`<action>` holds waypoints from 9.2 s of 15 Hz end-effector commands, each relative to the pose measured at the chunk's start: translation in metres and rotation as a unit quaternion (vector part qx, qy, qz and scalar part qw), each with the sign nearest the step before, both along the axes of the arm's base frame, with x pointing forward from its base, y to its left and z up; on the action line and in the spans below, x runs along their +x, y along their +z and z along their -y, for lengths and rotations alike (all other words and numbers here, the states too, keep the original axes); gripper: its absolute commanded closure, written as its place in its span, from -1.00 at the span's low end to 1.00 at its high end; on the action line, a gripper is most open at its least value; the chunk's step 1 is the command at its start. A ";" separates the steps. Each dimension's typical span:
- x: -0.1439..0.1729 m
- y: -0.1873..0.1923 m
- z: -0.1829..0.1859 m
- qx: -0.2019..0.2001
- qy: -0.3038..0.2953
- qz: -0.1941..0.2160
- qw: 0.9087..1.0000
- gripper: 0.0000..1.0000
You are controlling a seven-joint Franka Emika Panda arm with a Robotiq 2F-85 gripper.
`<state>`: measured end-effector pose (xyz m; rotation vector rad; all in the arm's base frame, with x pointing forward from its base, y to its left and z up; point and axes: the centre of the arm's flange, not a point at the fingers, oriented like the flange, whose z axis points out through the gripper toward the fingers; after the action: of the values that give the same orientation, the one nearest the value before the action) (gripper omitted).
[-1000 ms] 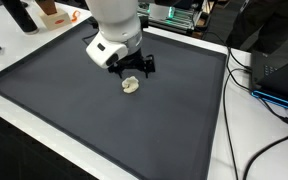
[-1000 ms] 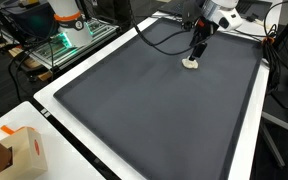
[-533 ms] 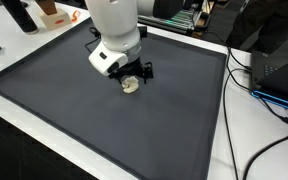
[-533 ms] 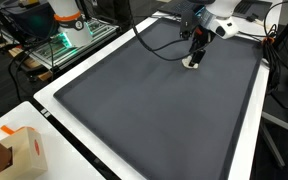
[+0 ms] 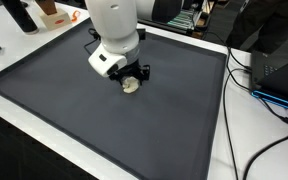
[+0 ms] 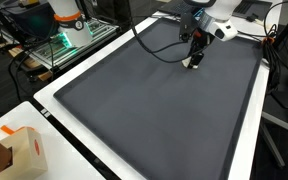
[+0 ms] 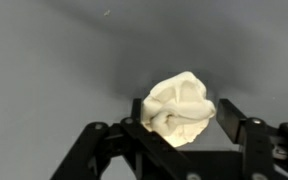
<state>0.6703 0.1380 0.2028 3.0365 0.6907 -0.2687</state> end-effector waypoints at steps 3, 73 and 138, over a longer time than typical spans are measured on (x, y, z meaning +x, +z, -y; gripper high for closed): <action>-0.006 -0.007 0.004 -0.014 0.010 0.011 1.000 0.38; -0.058 -0.019 0.192 0.291 -0.697 -0.156 0.637 -1.00; 0.008 0.014 -0.128 -0.322 -0.038 0.100 0.941 -1.00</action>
<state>0.6949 0.2649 0.2254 2.4725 0.4406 -0.1242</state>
